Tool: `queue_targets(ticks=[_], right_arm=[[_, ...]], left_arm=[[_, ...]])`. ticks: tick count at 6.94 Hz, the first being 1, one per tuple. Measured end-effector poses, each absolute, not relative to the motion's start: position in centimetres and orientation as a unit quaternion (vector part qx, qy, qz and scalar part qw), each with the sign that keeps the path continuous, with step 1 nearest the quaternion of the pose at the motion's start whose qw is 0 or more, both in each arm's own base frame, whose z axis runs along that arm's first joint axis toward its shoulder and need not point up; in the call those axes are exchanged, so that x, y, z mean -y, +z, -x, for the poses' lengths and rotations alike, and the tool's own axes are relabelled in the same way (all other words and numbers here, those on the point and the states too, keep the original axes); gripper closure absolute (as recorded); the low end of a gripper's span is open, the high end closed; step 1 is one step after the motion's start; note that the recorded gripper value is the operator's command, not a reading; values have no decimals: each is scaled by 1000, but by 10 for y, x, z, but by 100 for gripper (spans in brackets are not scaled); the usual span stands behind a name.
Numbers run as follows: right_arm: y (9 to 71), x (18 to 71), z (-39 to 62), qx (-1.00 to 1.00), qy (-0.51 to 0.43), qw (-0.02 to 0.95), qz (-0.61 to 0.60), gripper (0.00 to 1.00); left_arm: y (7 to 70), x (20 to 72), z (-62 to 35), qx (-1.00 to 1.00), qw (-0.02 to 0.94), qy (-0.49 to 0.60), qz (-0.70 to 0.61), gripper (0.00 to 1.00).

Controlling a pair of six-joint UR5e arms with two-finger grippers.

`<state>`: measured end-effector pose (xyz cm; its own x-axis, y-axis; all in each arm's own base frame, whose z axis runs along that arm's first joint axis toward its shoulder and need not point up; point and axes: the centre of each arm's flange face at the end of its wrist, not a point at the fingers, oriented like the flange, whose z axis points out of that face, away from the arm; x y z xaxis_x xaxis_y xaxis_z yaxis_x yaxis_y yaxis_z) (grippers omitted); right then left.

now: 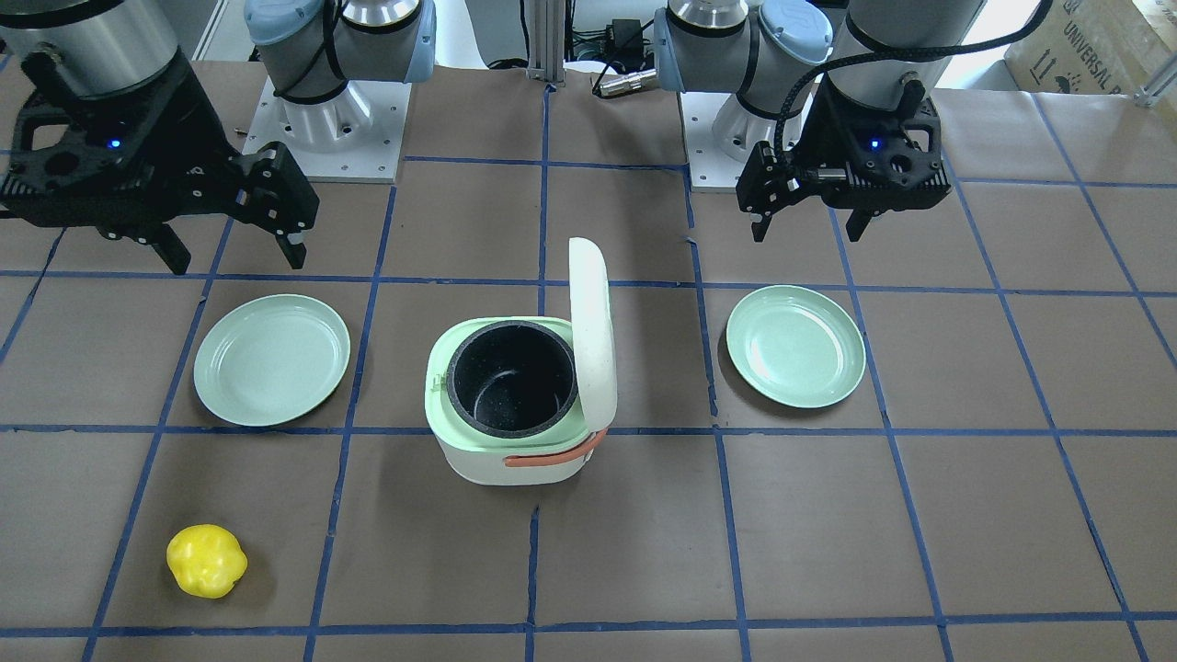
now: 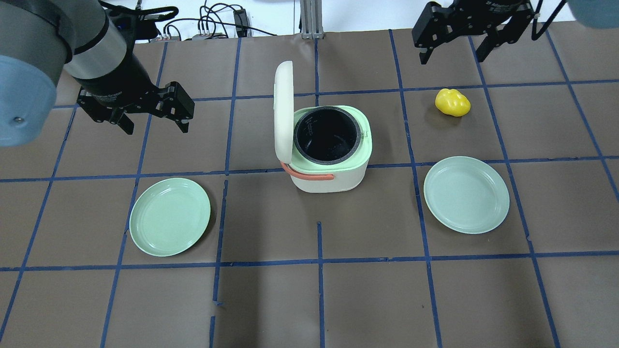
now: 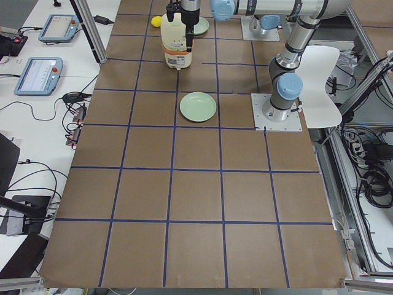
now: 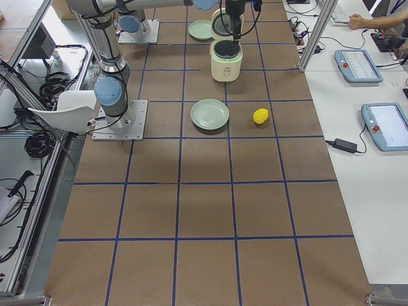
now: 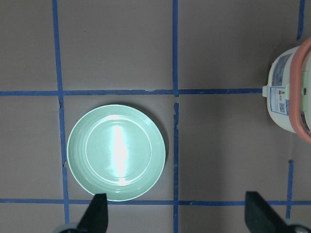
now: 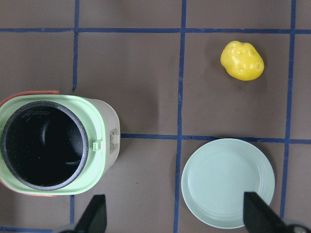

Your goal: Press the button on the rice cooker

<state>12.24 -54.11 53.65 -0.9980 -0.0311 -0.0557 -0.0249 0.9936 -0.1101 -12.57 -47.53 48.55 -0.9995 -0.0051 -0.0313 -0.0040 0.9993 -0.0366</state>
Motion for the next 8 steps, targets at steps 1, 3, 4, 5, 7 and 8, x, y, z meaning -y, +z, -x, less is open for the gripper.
queue_targets(ticks=[1,3,4,5,7,8], right_arm=[[534,543,-107,-998,-49,28,7,0],[525,544,-95,-999,-36,29,-3,0],[518,541,-95,-999,-20,30,-5,0],[512,536,-96,-999,2,33,-6,0],[509,524,-103,-999,31,40,0,0],[510,522,-109,-999,34,41,4,0]], left_arm=[[485,475,126,-1000,16,-18,2,0],[485,475,126,-1000,16,-19,2,0],[486,475,126,-1000,16,-19,2,0],[485,475,126,-1000,16,-19,2,0],[486,475,126,-1000,16,-19,2,0],[486,475,126,-1000,16,-19,2,0]])
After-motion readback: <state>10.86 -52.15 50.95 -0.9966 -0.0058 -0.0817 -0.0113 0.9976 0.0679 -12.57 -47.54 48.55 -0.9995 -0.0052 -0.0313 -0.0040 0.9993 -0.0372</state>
